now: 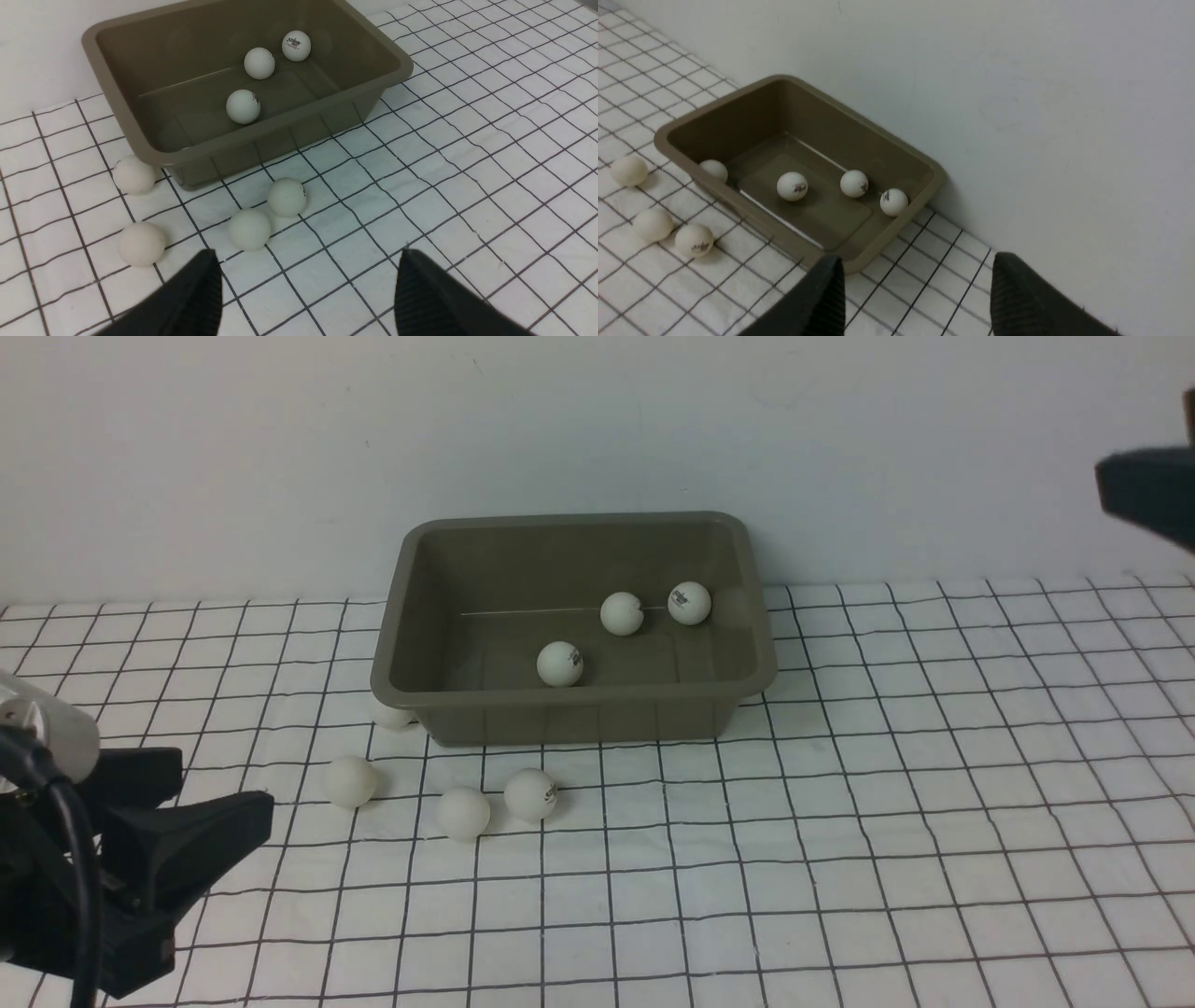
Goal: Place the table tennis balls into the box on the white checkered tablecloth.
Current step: 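Reach for and grasp a ping pong ball on the table beside the basket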
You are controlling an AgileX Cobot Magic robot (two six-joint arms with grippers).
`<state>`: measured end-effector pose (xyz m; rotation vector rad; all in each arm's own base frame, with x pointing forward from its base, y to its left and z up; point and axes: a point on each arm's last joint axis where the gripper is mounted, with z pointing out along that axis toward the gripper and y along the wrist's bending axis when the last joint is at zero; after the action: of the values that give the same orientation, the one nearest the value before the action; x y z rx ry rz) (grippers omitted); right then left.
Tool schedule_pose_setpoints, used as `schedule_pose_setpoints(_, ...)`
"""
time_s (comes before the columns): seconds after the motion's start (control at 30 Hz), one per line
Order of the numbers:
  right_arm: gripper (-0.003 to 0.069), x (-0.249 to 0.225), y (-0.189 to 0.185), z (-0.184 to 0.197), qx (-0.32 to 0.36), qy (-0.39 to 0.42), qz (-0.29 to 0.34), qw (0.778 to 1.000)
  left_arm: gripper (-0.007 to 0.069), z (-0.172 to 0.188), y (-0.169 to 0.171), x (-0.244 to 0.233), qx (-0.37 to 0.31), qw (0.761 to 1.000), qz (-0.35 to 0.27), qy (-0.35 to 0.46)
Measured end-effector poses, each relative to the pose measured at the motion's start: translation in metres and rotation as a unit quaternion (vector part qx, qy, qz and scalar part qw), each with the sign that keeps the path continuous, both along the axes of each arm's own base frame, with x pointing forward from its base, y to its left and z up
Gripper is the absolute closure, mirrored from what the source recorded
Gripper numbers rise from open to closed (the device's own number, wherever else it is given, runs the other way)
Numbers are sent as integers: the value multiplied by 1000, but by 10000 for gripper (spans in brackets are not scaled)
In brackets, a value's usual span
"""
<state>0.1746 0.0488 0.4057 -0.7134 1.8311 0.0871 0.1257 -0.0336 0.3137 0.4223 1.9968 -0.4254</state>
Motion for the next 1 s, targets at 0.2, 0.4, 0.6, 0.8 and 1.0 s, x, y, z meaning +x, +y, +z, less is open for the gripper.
schedule_pose_setpoints(0.2, 267, -38, -12, -40, -1, 2, -44, 999, 175, 0, 0, 0, 0, 1000, 0, 0)
schedule_pose_setpoints(0.4, 267, -75, -27, -74, 2, -31, -100, 994, 175, 0, 0, 0, 0, 1000, -1, 1)
schedule_pose_setpoints(0.6, 269, -86, -37, -93, 16, -28, -155, 987, 175, 0, 0, 0, 0, 1000, -1, 1)
schedule_pose_setpoints(0.8, 269, -83, -39, -113, 23, -18, -168, 985, 175, 0, 0, 0, 1, 1000, -2, 0)
schedule_pose_setpoints(1.0, 269, -82, -38, -120, 28, -18, -170, 985, 175, 4, -2, 3, -9, 1000, -13, -25)
